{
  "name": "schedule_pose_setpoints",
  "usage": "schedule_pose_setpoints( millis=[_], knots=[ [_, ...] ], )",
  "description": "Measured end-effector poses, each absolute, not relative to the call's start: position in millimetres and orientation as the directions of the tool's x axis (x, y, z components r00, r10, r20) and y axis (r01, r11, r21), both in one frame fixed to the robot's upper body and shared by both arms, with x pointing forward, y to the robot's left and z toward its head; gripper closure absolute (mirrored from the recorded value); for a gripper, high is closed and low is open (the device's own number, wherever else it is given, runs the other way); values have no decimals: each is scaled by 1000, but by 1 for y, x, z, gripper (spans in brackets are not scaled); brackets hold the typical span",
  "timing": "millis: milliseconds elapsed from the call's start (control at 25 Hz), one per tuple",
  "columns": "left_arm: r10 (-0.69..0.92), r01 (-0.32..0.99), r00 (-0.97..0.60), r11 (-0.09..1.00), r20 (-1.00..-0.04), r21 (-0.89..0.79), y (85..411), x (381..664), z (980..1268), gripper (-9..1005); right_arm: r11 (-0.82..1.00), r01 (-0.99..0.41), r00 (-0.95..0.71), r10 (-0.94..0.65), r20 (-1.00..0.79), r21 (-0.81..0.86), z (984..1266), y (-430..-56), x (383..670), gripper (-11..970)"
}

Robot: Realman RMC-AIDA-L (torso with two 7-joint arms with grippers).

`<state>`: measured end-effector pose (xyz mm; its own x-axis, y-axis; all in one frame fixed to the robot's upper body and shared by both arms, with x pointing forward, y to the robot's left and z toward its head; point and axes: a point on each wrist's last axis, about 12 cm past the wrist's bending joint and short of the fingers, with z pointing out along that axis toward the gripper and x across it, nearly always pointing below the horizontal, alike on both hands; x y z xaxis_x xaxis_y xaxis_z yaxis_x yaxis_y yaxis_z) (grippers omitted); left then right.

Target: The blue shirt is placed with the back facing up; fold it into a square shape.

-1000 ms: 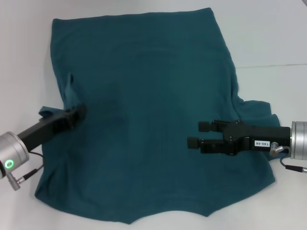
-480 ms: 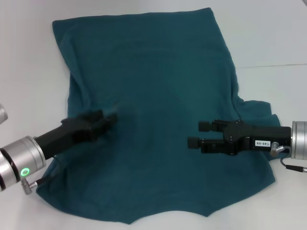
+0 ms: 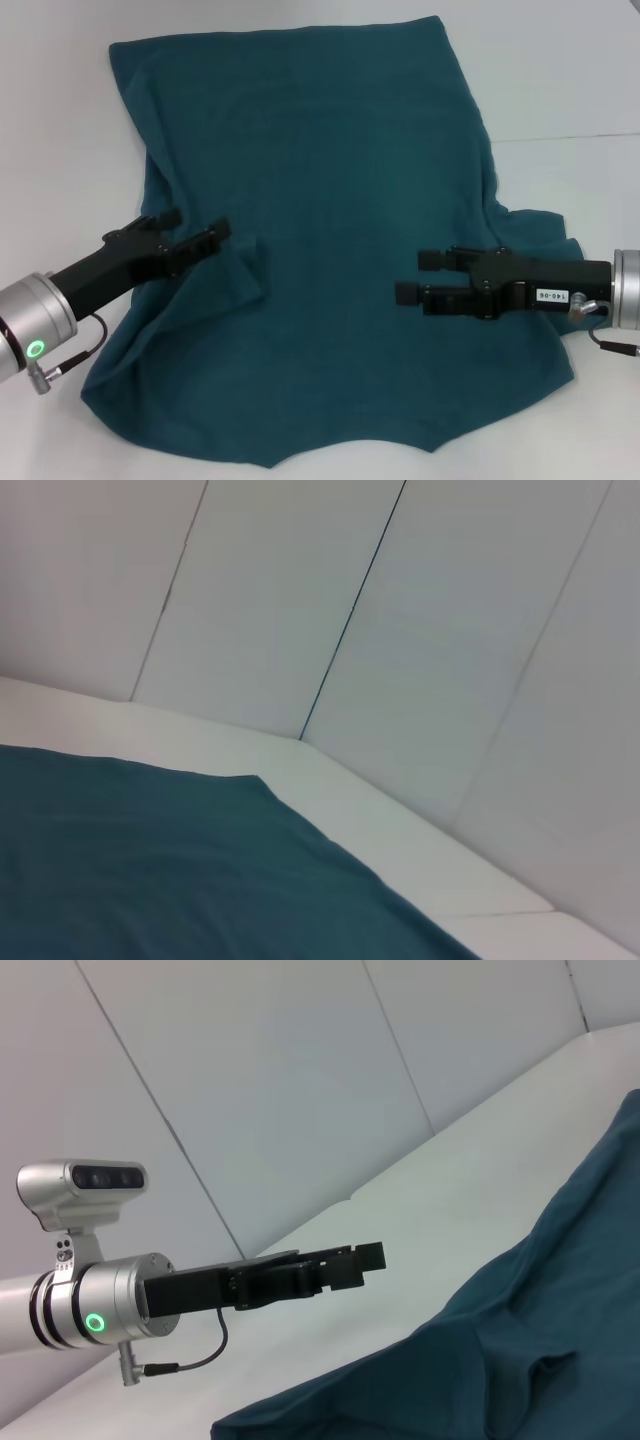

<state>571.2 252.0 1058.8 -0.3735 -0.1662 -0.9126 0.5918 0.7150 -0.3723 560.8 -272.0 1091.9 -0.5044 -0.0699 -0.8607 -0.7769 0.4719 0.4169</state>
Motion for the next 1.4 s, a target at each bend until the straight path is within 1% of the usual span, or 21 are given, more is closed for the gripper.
schedule_pose_setpoints(
  millis=[120,480,560,720,880,1000,1400],
  knots=[
    [-152,579,-377,731,-913,-361,256,569,1055,89,473,-776,-504,-70,-861,416,1092,-273,561,109],
    [-147,566,-381,744,-913,-356,266,555,1046,90,473,-775,-506,-68,-860,418,1093,-273,561,112],
    [-157,581,-378,727,-912,-366,265,551,1047,91,474,-775,-506,-68,-860,418,1093,-273,562,113],
    [-183,675,-348,631,-919,-382,259,539,1056,90,490,-757,-513,-39,-857,431,1093,-278,562,114],
    [-187,769,-299,534,-936,-352,252,527,1064,90,527,-701,-561,9,-828,481,1091,-285,562,115],
    [-193,800,-278,495,-941,-338,250,521,1067,89,559,-649,-602,39,-798,517,1089,-294,562,116],
    [-192,808,-280,483,-940,-339,250,518,1066,90,635,-486,-663,180,-727,600,1085,-332,553,119]
  ],
)
